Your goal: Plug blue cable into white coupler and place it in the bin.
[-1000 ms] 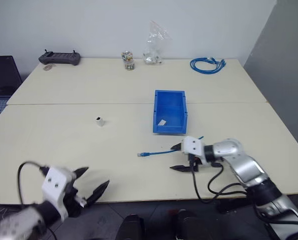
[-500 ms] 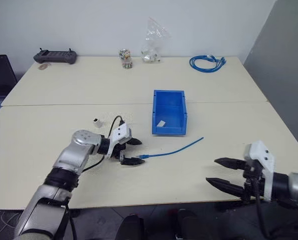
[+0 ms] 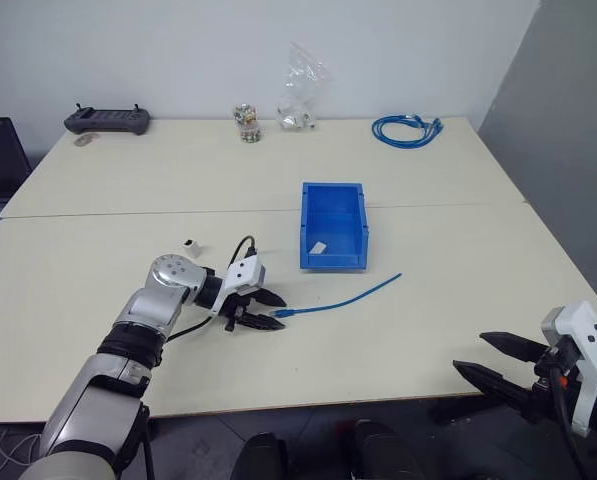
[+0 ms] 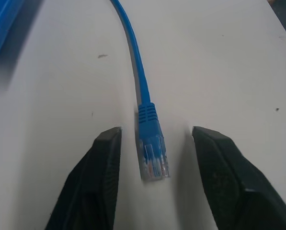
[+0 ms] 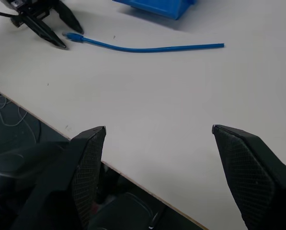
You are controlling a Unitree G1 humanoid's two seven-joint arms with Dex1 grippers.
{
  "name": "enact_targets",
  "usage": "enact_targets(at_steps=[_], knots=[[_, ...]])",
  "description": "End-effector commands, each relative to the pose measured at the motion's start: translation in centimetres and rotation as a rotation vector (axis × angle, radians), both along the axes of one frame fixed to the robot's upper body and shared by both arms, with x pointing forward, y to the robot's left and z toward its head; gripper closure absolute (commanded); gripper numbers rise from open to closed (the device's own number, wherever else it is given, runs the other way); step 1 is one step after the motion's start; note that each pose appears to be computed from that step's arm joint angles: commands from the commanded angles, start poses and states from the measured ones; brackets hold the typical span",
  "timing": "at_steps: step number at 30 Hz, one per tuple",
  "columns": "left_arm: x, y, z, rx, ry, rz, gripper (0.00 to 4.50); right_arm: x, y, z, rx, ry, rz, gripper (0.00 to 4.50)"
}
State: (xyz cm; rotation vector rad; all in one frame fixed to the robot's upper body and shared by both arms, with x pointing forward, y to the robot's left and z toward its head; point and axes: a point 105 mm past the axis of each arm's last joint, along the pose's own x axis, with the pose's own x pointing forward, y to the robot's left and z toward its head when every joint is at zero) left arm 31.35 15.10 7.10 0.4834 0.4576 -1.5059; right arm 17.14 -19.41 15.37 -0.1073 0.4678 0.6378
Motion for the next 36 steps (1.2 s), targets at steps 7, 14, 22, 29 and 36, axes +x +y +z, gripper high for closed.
enact_targets(at_steps=[7, 14, 22, 29, 36], knots=[[-2.0, 1.7, -2.7, 0.083, 0.100, 0.039, 4.25, 0.3, 1.7, 0.8, -0.036, -0.035, 0.116, 0.72], [0.2, -4.2, 6.8, -0.365, 0.241, 0.267, 4.25, 1.7, 5.2, 0.3, 0.210, 0.047, 0.227, 0.72], [-4.2, -2.9, 16.8, -0.639, 0.379, 0.353, 4.25, 7.0, 11.6, 2.9, 0.504, 0.206, 0.543, 0.72], [-7.9, -1.0, 15.5, -0.710, 0.341, 0.477, 4.25, 8.8, 15.5, 7.7, 0.688, 0.386, 0.810, 0.72], [-9.8, -1.6, 15.5, -0.801, 0.342, 0.601, 4.25, 8.3, 19.1, 7.4, 0.643, 0.435, 0.922, 0.72]])
